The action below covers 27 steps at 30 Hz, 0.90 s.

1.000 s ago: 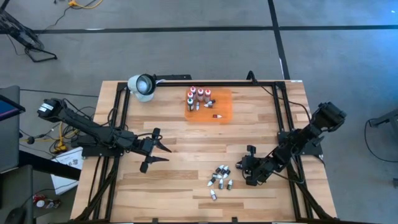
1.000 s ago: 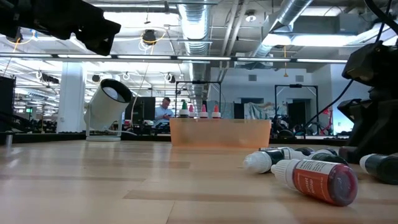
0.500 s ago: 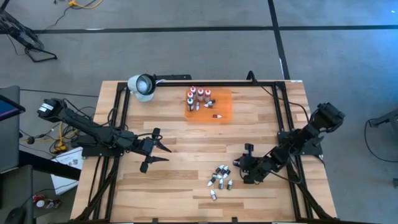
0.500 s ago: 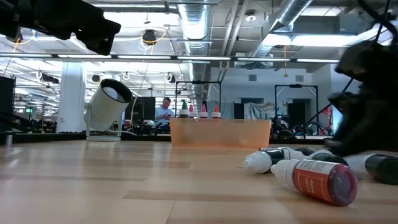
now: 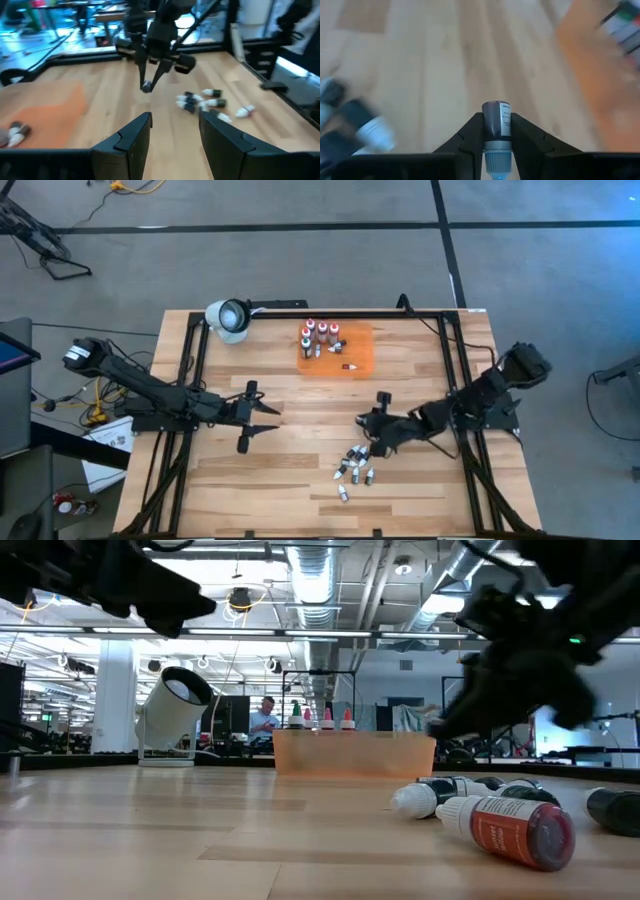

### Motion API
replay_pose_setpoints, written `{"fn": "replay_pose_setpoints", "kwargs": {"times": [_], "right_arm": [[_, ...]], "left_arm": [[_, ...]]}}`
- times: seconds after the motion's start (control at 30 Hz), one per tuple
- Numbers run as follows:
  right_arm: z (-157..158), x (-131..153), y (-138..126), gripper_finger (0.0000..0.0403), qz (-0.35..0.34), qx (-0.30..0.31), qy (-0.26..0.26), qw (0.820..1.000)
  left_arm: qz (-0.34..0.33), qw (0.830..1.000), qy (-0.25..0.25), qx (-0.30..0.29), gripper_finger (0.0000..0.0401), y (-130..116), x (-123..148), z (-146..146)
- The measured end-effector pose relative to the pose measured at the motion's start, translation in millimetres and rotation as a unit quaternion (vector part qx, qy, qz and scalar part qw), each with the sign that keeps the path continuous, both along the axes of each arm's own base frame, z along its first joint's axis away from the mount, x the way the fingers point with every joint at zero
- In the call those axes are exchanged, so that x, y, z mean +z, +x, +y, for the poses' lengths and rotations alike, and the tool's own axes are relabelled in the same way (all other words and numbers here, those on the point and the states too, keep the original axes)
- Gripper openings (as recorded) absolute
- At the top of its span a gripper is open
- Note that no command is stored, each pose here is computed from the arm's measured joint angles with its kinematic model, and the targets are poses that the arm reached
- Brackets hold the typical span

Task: Pick & Place food coloring
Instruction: Put the black small food coloring bottle into the orange bin

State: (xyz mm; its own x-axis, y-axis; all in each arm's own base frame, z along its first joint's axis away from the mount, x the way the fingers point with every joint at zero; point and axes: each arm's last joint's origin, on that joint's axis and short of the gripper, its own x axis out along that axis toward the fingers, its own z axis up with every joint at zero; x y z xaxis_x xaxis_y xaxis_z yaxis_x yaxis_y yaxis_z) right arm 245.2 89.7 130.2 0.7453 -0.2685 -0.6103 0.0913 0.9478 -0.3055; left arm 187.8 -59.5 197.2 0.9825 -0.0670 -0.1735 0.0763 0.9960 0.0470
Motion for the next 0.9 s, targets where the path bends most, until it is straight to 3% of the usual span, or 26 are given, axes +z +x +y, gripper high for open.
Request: {"fn": "replay_pose_setpoints", "kwargs": {"times": [0.5,0.67,0.9], "right_arm": [[-64,48,53,0.0075,-0.022,-0.053,-0.088,0.995],[-102,57,58,0.0075,-0.016,-0.112,-0.086,0.990],[-146,51,54,0.0075,-0.002,-0.137,-0.028,0.990]], "left_arm": [[0.008,0.999,0.000,0.054,0.0164,10,-11,0],[0.005,0.998,-0.017,0.057,0.0164,10,-11,-1],[0.004,0.998,-0.028,0.059,0.0164,10,-10,-1]]}}
